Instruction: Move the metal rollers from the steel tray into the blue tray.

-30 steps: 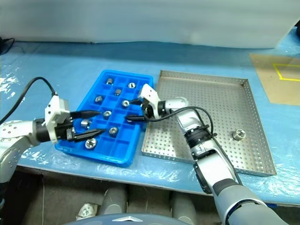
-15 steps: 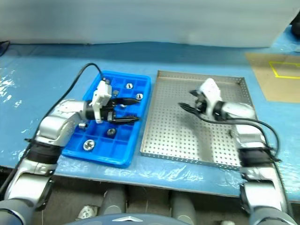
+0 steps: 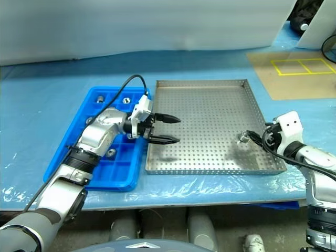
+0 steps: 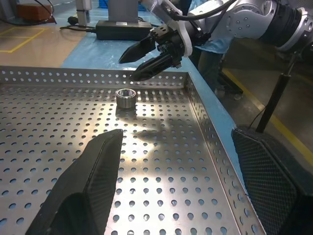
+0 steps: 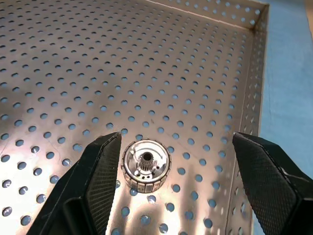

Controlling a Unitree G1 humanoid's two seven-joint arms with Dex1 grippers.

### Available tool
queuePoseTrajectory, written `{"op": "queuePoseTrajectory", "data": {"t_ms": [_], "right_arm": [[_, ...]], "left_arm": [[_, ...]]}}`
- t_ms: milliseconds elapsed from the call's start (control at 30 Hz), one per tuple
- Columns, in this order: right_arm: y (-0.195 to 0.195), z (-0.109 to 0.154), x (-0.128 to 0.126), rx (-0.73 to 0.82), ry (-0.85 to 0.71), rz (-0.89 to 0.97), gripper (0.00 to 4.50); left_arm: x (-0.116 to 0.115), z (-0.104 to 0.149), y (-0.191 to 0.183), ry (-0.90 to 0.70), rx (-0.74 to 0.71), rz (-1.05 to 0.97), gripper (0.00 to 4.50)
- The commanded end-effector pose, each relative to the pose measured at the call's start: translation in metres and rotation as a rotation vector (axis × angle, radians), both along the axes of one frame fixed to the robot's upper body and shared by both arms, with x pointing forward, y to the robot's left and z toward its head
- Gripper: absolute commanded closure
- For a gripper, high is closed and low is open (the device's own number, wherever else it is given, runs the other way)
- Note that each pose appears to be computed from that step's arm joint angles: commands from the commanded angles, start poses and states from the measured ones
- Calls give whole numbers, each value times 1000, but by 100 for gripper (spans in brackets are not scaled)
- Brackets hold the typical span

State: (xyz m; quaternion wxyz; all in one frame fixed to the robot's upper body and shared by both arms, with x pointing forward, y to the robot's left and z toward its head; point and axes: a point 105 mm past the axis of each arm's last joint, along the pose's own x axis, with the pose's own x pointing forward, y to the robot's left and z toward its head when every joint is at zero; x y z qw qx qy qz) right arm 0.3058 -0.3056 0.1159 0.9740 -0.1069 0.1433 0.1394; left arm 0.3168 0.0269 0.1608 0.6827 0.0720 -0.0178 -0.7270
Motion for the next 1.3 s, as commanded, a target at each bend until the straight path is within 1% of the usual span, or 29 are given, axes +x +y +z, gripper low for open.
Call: {"op": "queuePoseTrajectory", "data": {"t_ms": [33, 233, 433, 567, 733, 867, 1000, 1167, 1233, 1300], "right_arm": [[-5, 1, 8, 19, -30, -26, 80], [-8, -16, 18, 16, 1, -40, 80], [-11, -25, 20, 16, 22, -42, 80], [-11, -32, 18, 4, 39, -40, 80], [6, -46, 9, 31, 90, 23, 80], [24, -62, -5, 68, 172, 95, 80], [27, -65, -7, 64, 187, 97, 80], [20, -63, -1, 41, 161, 62, 80], [17, -61, 2, 29, 143, 51, 119], [16, -60, 4, 32, 133, 48, 174]], "left_arm": [[0, 9, 4, -35, -15, 2, 76], [-2, 6, 11, -27, -8, 25, 76], [-1, 2, 19, -26, 8, 65, 76], [-2, 1, 21, -22, 9, 67, 76], [-1, 0, 21, -21, 16, 74, 76], [-1, 0, 21, -25, 20, 73, 76], [0, -1, 22, -28, 24, 76, 76], [1, -1, 24, -34, 30, 89, 76], [2, -2, 25, -40, 36, 95, 76], [2, -2, 26, -40, 36, 96, 76]]}}
